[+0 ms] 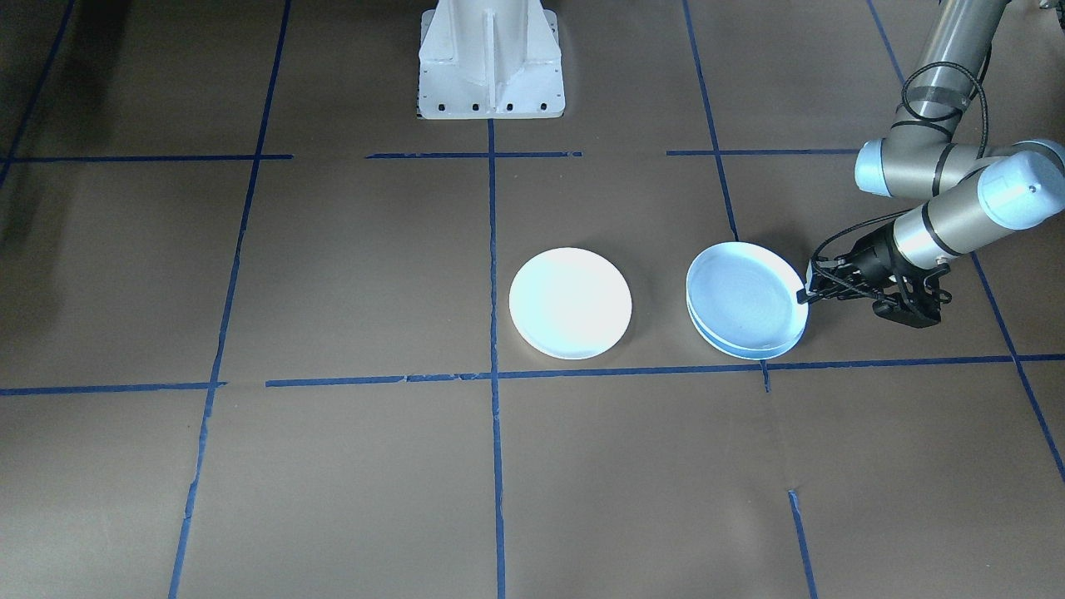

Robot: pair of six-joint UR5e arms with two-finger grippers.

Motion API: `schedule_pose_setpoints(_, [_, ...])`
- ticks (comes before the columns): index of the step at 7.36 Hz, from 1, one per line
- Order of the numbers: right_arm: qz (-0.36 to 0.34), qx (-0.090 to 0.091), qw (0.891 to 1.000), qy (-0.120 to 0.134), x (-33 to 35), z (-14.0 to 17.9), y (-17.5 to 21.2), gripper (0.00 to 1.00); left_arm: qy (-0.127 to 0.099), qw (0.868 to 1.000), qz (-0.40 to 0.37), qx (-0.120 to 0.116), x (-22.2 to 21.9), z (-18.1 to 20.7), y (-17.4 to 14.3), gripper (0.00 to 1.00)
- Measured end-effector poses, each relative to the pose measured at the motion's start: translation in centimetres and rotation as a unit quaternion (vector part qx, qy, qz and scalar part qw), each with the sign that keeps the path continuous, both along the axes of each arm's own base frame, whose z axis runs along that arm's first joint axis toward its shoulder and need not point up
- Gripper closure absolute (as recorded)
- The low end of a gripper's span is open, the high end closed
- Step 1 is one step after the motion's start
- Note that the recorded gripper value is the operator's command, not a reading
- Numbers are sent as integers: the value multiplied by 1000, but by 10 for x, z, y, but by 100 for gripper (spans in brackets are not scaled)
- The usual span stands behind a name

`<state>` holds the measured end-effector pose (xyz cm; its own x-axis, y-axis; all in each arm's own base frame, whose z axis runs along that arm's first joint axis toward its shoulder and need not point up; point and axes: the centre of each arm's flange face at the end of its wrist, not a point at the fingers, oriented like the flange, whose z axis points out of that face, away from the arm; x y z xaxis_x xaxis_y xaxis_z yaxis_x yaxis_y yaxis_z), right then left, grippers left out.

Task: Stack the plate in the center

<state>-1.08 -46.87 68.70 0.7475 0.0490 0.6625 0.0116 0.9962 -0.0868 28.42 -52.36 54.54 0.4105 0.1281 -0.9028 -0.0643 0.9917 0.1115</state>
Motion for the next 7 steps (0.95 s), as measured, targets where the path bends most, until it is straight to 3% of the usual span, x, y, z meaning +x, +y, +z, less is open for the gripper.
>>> schedule_pose_setpoints(2, [0,0,1000,0,0,0,0,0,-1,1000,-3,1,-2,0,-1,100])
schedule_pose_setpoints(3, [0,0,1000,0,0,0,0,0,-1,1000,-3,0,-2,0,-1,22])
schedule_pose_setpoints(4, [0,0,1000,0,0,0,-1,0,-1,1000,-4,0,-3,0,-1,0])
schedule_pose_setpoints(7, [0,0,1000,0,0,0,0,0,1,1000,-7,-4,-1,-6,-3,0])
